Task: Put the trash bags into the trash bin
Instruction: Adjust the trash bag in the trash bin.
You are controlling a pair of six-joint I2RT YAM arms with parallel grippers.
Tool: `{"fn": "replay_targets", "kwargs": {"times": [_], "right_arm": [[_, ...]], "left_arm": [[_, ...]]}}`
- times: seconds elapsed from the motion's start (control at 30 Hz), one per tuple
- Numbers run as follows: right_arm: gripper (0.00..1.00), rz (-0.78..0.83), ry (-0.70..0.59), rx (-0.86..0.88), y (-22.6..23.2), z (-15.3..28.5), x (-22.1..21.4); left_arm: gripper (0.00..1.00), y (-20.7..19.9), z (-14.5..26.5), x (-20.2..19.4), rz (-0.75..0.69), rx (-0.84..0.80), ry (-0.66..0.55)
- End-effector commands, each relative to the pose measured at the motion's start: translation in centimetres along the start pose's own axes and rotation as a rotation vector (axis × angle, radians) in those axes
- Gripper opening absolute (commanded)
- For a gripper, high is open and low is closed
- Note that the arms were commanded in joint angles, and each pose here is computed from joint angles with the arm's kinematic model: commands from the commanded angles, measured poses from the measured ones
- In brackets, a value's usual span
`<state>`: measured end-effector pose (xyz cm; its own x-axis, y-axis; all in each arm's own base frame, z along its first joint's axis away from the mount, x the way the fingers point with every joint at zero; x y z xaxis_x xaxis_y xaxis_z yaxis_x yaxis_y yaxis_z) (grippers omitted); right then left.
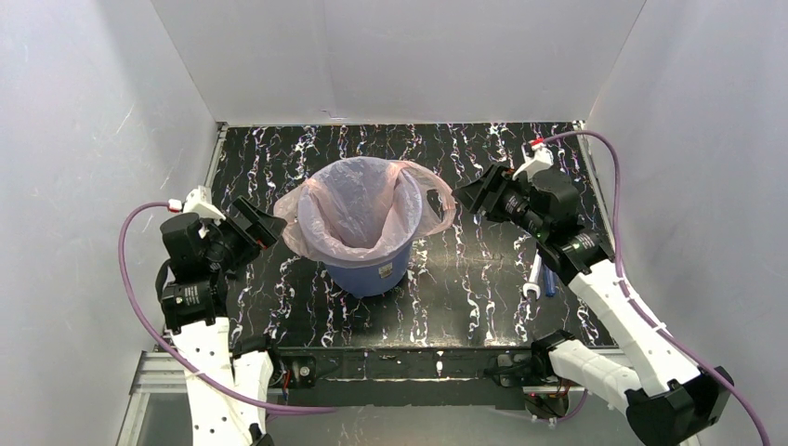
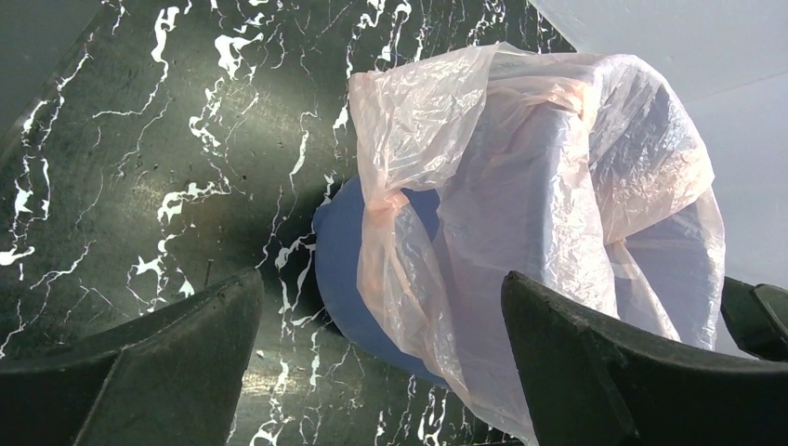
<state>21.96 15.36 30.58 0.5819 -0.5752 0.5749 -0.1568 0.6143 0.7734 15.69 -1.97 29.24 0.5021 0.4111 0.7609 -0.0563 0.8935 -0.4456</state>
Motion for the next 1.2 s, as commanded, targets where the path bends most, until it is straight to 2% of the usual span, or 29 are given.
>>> {"fn": "replay_targets", "kwargs": {"times": [0.0,0.17,0.47,0.63,0.77,0.97,1.1,1.17], "right_arm": [[0.76,0.043,0.028,0.08,2.3,0.2,1.1],[0.71,0.043,0.074,0.06,2.3,0.0,0.9],[0.64,-0.041,0.174,0.086,1.4,-0.6,-1.2],[0.62,-0.11,0.269,0.059,0.5,-1.9,-2.6],[0.61,-0.167,0.328,0.049,-0.1,-2.7,-3.6],[0.56,-0.192,0.381,0.056,-0.7,-3.2,-4.6],[0.47,-0.202,0.437,0.059,-1.0,-3.5,-5.3],[0.42,-0.211,0.454,0.06,-1.2,-3.7,-5.6]], "left_arm": [[0.98,0.0,-0.1,-0.5,0.037,-0.006,0.009],[0.96,-0.3,-0.3,-1.5,0.04,-0.08,0.044],[0.72,-1.2,-2.1,-2.2,0.09,-0.282,0.069],[0.68,-1.4,-2.5,-2.2,0.081,-0.338,0.111],[0.53,-1.2,-3.0,-2.7,0.093,-0.363,0.153],[0.41,-0.3,-4.1,-3.7,0.114,-0.335,0.196],[0.26,0.0,-4.5,-4.0,0.124,-0.332,0.2],[0.21,0.2,-4.6,-4.4,0.127,-0.324,0.204]]}}
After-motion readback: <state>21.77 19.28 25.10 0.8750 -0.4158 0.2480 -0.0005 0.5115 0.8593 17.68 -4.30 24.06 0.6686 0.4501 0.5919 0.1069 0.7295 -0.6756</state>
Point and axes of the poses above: each gripper's point midway between its finger pads, its own z axis back along the fingers, its own y axis along the line the jaws close on, x = y × z, the point moved 7 cm from there along z, back along the fingers, and after that the axes turned 13 degrees about -z, right-handed, at the moved point
